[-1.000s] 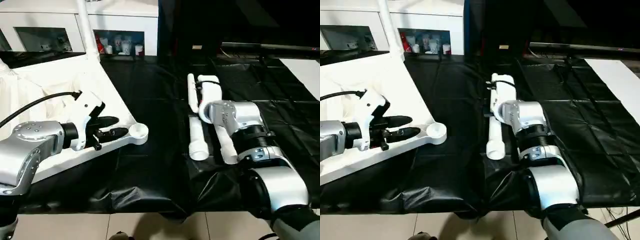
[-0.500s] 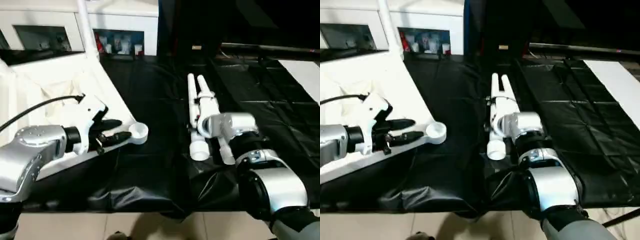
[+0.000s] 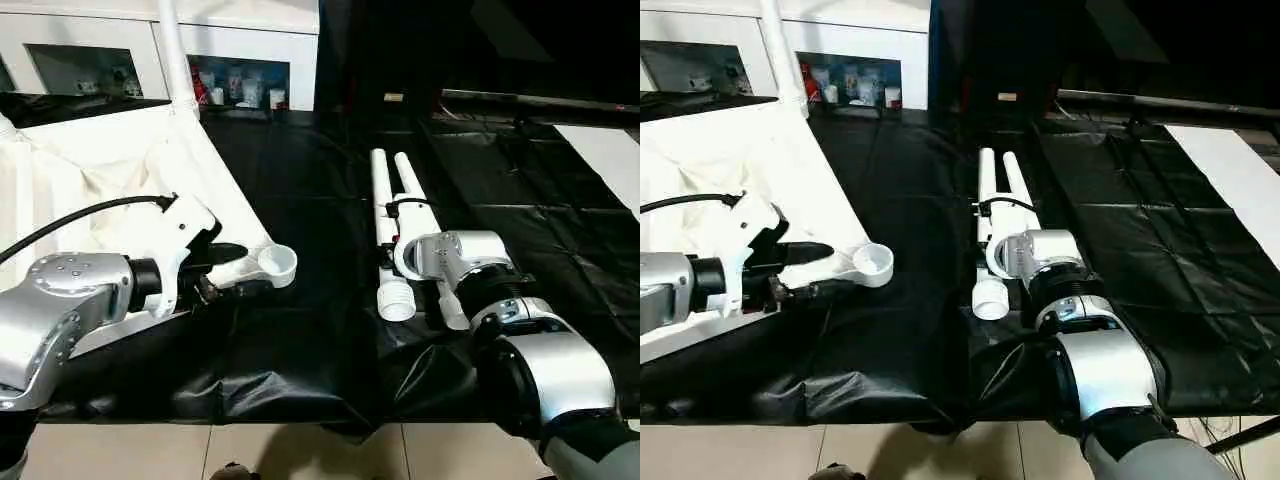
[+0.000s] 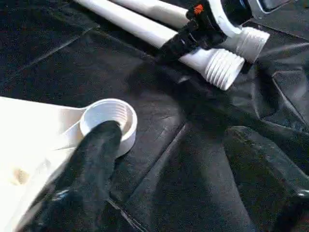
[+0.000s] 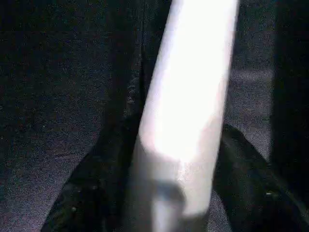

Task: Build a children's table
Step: Pick table leg

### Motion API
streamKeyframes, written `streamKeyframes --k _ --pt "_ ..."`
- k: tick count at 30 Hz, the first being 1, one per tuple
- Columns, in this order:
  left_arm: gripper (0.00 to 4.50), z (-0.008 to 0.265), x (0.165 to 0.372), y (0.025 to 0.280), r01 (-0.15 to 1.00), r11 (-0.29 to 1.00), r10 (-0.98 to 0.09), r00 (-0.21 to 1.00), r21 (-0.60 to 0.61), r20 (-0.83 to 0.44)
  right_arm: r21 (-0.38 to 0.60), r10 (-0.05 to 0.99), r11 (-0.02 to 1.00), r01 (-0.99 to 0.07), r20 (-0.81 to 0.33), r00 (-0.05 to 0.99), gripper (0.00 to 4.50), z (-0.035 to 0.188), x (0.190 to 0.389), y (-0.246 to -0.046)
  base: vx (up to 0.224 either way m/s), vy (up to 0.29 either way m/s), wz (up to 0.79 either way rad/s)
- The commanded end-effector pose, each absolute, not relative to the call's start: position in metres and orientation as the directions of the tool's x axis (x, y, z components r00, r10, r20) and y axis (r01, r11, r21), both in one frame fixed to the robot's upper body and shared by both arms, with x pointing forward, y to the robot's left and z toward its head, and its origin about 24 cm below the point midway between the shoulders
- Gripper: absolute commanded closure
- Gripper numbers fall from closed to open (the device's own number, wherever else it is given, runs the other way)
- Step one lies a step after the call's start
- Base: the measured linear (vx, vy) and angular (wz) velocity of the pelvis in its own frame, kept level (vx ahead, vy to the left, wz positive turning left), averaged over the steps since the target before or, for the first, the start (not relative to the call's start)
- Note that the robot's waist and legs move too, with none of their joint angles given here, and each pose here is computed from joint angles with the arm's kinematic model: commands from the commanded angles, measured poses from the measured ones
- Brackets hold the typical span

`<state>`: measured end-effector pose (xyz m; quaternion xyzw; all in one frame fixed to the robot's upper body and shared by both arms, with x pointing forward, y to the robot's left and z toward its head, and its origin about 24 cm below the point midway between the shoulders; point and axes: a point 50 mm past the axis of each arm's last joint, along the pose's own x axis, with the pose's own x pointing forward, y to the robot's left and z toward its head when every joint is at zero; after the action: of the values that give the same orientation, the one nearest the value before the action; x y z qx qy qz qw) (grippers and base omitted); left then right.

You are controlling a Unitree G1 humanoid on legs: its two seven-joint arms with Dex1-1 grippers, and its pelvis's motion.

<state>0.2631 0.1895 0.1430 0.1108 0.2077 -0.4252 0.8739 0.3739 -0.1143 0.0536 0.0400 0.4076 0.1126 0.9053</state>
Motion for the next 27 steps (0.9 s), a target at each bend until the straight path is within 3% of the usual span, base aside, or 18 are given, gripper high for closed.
streamKeyframes --k 1,7,10,12,17,19,22,25,26,27 --pt "0.27 0.146 0.268 0.189 0.770 0.635 -0.678 0.594 0.061 -0.432 0.183 0.240 0.971 -0.155 -0.767 0.596 2.21 0.039 0.366 -0.115 0.000 0.000 0.00" --pt "0.00 0.147 0.275 0.190 0.729 0.680 -0.654 0.649 0.073 -0.389 0.187 0.240 0.971 -0.151 -0.767 0.594 2.58 0.037 0.365 -0.116 0.000 0.000 0.00" --pt "0.00 0.153 0.285 0.192 0.643 0.761 -0.594 0.742 0.081 -0.309 0.209 0.252 0.968 -0.142 -0.761 0.598 2.62 0.035 0.364 -0.116 0.000 0.000 0.00" --pt "0.00 0.159 0.299 0.198 0.504 0.860 -0.477 0.849 0.078 -0.225 0.243 0.267 0.962 -0.124 -0.747 0.609 2.65 0.034 0.365 -0.115 0.000 0.000 0.00" --pt "0.00 0.154 0.308 0.200 0.452 0.892 -0.432 0.870 0.033 -0.236 0.295 0.317 0.945 -0.141 -0.718 0.619 2.66 0.034 0.364 -0.112 0.000 0.000 0.00" --pt "0.00 0.152 0.318 0.190 0.442 0.888 -0.460 0.853 -0.127 -0.248 0.398 0.415 0.893 -0.209 -0.550 0.725 2.66 0.051 0.373 -0.106 0.000 0.000 0.00" --pt "0.00 0.159 0.325 0.166 0.503 0.812 -0.560 0.815 -0.296 -0.151 0.467 0.506 0.829 -0.307 -0.397 0.765 2.66 0.068 0.375 -0.107 0.000 0.000 0.00" --pt "0.00 0.169 0.327 0.143 0.598 0.707 -0.666 0.743 -0.377 -0.069 0.573 0.651 0.688 -0.445 -0.218 0.727 2.66 0.090 0.371 -0.105 0.000 0.000 0.00" --pt "0.00 0.179 0.328 0.130 0.651 0.619 -0.725 0.689 -0.440 0.000 0.611 0.745 0.560 -0.559 -0.077 0.663 2.67 0.105 0.364 -0.103 0.000 0.000 0.00" --pt "0.00 0.182 0.329 0.126 0.663 0.587 -0.741 0.671 -0.464 0.022 0.620 0.776 0.511 -0.596 -0.036 0.629 2.68 0.109 0.360 -0.102 0.000 0.000 0.00"
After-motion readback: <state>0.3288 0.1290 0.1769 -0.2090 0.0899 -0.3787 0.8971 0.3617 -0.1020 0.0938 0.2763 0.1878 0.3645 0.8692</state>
